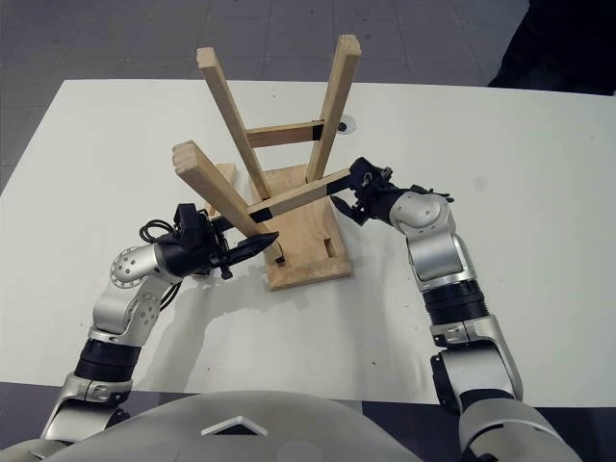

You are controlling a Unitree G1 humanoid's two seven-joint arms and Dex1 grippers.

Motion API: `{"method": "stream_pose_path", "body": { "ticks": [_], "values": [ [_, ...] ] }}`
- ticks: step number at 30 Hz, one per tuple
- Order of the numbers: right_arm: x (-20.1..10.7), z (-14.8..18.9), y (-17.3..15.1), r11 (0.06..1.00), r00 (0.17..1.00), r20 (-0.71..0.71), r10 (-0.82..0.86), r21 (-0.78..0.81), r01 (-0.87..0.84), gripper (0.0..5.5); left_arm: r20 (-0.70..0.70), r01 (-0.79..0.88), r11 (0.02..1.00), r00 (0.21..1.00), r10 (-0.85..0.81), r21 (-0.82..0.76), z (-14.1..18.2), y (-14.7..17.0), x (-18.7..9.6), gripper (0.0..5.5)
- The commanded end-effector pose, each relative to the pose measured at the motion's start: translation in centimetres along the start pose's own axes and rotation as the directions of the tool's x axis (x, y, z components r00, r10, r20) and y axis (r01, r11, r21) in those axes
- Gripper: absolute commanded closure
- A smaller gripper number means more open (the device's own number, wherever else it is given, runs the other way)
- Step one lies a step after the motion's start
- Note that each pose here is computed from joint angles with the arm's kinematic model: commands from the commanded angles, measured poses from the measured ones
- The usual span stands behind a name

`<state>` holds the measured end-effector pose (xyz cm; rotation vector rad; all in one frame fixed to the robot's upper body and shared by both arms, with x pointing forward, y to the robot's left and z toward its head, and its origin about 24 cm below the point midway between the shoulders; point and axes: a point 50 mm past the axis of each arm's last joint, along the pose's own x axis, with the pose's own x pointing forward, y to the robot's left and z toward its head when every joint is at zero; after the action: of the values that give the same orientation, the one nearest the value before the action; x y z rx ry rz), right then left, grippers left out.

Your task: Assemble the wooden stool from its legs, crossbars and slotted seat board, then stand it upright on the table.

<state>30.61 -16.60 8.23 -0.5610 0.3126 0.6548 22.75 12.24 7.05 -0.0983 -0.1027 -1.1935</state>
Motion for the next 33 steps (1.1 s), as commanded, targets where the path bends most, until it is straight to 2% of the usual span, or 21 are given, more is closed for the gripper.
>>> {"method": "stream_pose_path", "body": {
  "ticks": [1,13,20,29,33],
  "values": [
    [-1.8,0.5,-0.6,0.998,0.999,-0.006,-0.05,0.035,0.051,1.98,-0.015,0.014,1.0,1.0,-0.014,0.016,-0.1,0.0,0.1,3.44],
    [-3.3,2.0,-1.5,0.995,0.996,0.017,-0.088,0.04,0.088,1.98,-0.068,0.029,1.0,0.997,-0.029,-0.007,-1.1,-0.2,-1.0,3.45],
    [-3.7,2.4,-1.3,0.995,0.996,0.024,-0.09,0.037,0.089,1.98,-0.062,0.046,0.999,0.997,-0.046,0.005,-1.2,-0.2,-0.5,3.45],
    [-4.2,2.3,-1.3,0.993,0.994,0.024,-0.106,0.05,0.105,1.98,-0.15,0.13,0.991,0.98,-0.127,0.012,-1.4,0.6,-0.6,3.45],
    [-4.4,2.3,-1.3,0.991,0.993,0.024,-0.118,0.058,0.116,1.98,-0.215,0.194,0.979,0.956,-0.201,-0.055,-1.7,0.6,-0.8,3.45]
  ]
}}
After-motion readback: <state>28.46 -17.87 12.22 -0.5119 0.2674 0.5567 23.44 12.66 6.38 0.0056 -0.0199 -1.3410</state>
